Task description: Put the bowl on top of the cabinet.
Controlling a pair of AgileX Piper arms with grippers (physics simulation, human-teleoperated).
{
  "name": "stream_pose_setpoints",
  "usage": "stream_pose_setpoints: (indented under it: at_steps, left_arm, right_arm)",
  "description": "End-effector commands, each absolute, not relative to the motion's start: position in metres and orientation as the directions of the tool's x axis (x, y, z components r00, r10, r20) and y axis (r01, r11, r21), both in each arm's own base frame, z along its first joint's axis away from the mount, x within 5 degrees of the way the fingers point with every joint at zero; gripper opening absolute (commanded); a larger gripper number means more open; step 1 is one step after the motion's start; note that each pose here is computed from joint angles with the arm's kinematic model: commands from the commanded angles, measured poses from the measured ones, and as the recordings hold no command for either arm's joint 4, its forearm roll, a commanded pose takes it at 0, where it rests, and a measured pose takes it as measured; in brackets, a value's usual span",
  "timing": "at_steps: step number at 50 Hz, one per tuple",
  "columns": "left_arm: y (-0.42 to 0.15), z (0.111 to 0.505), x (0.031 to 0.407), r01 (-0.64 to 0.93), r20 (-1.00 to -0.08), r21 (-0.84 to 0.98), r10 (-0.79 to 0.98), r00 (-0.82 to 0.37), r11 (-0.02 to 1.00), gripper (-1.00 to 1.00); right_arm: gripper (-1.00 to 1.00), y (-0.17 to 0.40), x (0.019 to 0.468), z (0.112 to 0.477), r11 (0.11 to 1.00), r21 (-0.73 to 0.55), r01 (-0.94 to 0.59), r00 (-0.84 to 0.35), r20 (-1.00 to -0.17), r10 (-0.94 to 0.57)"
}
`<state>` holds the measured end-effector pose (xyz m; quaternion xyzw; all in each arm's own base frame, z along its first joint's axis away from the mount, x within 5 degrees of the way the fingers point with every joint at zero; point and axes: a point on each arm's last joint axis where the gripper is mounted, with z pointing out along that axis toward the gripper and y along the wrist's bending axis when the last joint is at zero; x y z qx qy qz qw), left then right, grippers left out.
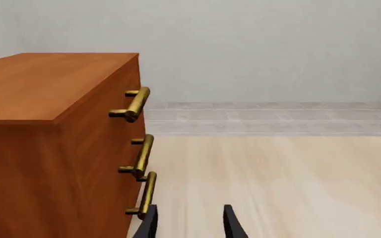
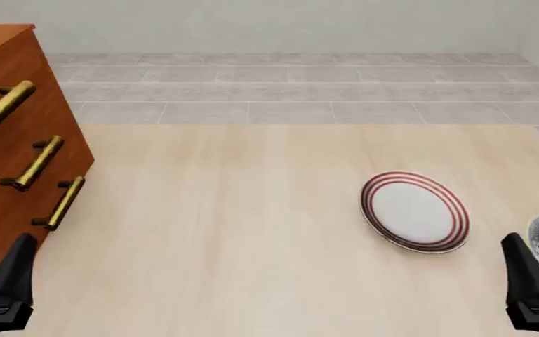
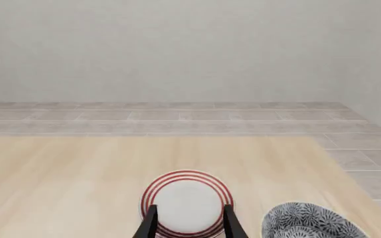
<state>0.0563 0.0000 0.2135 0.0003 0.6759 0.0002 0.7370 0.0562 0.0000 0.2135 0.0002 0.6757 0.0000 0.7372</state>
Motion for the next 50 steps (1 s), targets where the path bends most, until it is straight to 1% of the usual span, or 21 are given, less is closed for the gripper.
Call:
stream_pose_setpoints:
  at_steps: [1, 20, 23, 25, 27, 28, 37, 40, 41, 43, 44, 45, 47, 50]
  left_arm:
    - [0.0, 0.214, 0.056, 0.004, -0.996, 0.006, 0.005, 0.086, 1.0, 1.0]
    - [0.0, 0.213, 0.057, 0.006, -0.997, 0.015, 0.014, 0.081, 1.0, 1.0]
    - [-0.001, 0.213, 0.057, 0.009, -0.997, 0.016, 0.016, 0.079, 1.0, 1.0]
    - [-0.001, 0.213, 0.057, 0.009, -0.997, 0.015, 0.014, 0.077, 1.0, 1.0]
    - [-0.001, 0.213, 0.057, 0.009, -0.997, 0.015, 0.014, 0.079, 1.0, 1.0]
    - [-0.001, 0.213, 0.057, 0.008, -0.997, 0.016, 0.015, 0.08, 1.0, 1.0]
    - [0.0, 0.213, 0.057, 0.007, -0.997, 0.002, 0.001, 0.074, 1.0, 1.0]
    - [-0.001, 0.213, 0.057, 0.01, -0.997, 0.005, 0.004, 0.073, 1.0, 1.0]
    - [-0.001, 0.213, 0.057, 0.01, -0.997, 0.006, 0.006, 0.073, 1.0, 1.0]
    - [-0.001, 0.213, 0.057, 0.013, -0.997, 0.006, 0.005, 0.073, 1.0, 1.0]
    - [-0.001, 0.213, 0.057, 0.013, -0.997, 0.006, 0.005, 0.073, 1.0, 1.0]
    - [-0.001, 0.213, 0.057, 0.015, -0.997, 0.003, 0.002, 0.074, 1.0, 1.0]
    - [-0.001, 0.213, 0.057, 0.018, -0.997, 0.002, 0.0, 0.075, 1.0, 1.0]
    - [-0.001, 0.213, 0.057, 0.016, -0.997, 0.0, -0.002, 0.073, 1.0, 1.0]
  right_arm:
    - [1.0, 0.0, 0.057, 0.214, 1.0, -0.001, -0.001, 0.083, -0.997, -0.001]
    - [1.0, 0.001, 0.07, 0.218, 1.0, -0.015, -0.019, 0.051, -0.999, -0.014]
    - [1.0, 0.001, 0.072, 0.228, 0.999, -0.03, -0.018, 0.043, -0.999, -0.029]
    - [1.0, 0.001, 0.07, 0.238, 0.999, 0.053, -0.01, 0.049, -0.997, 0.053]
    - [1.0, 0.0, 0.071, 0.244, 1.0, 0.002, -0.003, 0.036, -0.999, 0.002]
    - [1.0, 0.0, 0.069, 0.248, 1.0, -0.003, -0.007, 0.04, -0.999, -0.002]
    - [1.0, 0.0, 0.064, 0.279, 1.0, -0.007, -0.006, 0.026, -1.0, -0.007]
    - [1.0, 0.0, 0.067, 0.284, 1.0, -0.004, -0.004, 0.003, -1.0, -0.004]
    - [1.0, -0.002, 0.072, 0.286, 1.0, -0.006, 0.03, -0.023, -1.0, -0.006]
    - [1.0, -0.002, 0.072, 0.29, 1.0, -0.006, 0.026, -0.031, -1.0, -0.005]
    - [1.0, -0.005, 0.073, 0.297, 0.998, 0.005, 0.062, -0.047, -0.999, 0.008]
    - [1.0, -0.004, 0.071, 0.299, 0.999, 0.004, 0.049, -0.044, -0.999, 0.006]
    - [1.0, -0.004, 0.068, 0.306, 0.998, -0.005, 0.056, -0.04, -0.999, -0.003]
    - [1.0, -0.005, 0.072, 0.306, 0.997, -0.053, 0.059, -0.076, -0.996, -0.049]
